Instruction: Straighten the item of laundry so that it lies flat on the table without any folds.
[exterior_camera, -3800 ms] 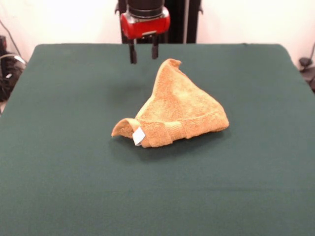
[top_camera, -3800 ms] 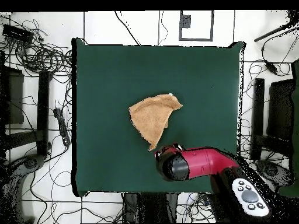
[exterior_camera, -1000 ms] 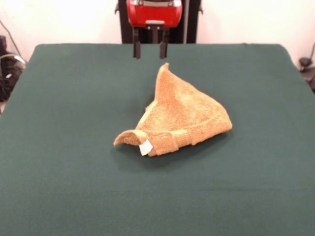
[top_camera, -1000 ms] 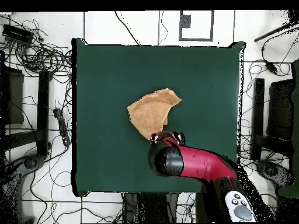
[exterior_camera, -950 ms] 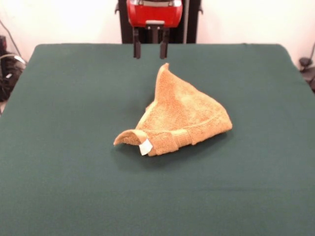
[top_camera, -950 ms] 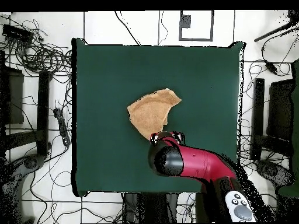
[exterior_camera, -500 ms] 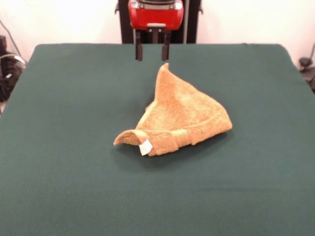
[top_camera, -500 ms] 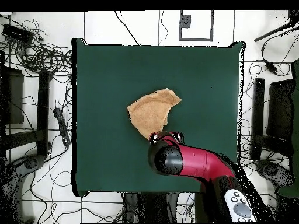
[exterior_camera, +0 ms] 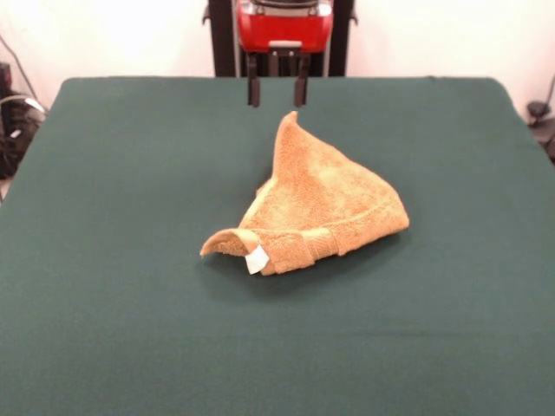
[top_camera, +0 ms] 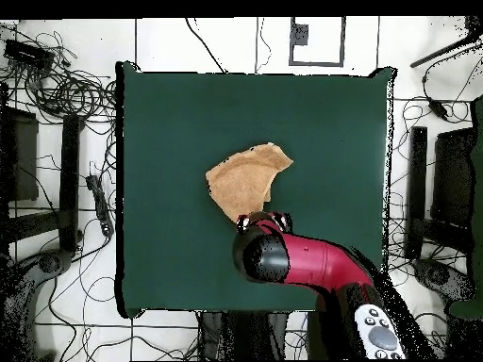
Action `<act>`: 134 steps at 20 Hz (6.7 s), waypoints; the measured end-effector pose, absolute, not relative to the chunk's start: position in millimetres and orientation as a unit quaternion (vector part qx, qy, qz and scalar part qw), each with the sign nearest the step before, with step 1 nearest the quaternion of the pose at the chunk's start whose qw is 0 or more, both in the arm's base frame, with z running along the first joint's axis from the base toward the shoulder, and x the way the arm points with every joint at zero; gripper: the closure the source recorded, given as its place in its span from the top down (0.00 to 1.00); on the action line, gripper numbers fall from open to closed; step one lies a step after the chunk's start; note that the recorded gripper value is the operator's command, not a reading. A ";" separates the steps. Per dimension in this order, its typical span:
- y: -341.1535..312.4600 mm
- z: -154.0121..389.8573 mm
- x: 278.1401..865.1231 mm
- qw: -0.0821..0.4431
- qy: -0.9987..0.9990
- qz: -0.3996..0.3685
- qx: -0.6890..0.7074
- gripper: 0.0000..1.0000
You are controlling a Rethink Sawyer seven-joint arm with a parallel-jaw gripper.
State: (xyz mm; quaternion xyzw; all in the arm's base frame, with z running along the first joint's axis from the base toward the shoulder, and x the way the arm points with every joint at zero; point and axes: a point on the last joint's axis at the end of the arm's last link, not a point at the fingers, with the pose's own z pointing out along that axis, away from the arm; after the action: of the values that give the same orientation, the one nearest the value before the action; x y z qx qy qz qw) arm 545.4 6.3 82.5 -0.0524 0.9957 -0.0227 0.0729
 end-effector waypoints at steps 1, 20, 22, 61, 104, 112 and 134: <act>8.6 82.6 545.3 0.073 0.996 -0.023 -0.053 1.00; 52.8 38.3 531.1 0.064 0.995 -0.008 -0.074 1.00; 43.7 32.3 528.5 0.059 0.996 -0.006 -0.064 1.00; 20.0 61.1 553.2 0.077 0.996 -0.018 -0.050 1.00; 10.7 1.0 529.7 0.028 0.999 -0.010 -0.044 0.00; 9.7 0.7 531.2 0.037 0.998 -0.013 -0.044 0.00; 14.1 64.6 564.2 0.088 0.994 -0.033 -0.057 0.00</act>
State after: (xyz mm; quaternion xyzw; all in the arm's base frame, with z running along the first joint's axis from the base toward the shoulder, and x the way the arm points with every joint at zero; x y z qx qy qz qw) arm 564.2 14.1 64.6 -0.0568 0.9939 -0.0333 0.0883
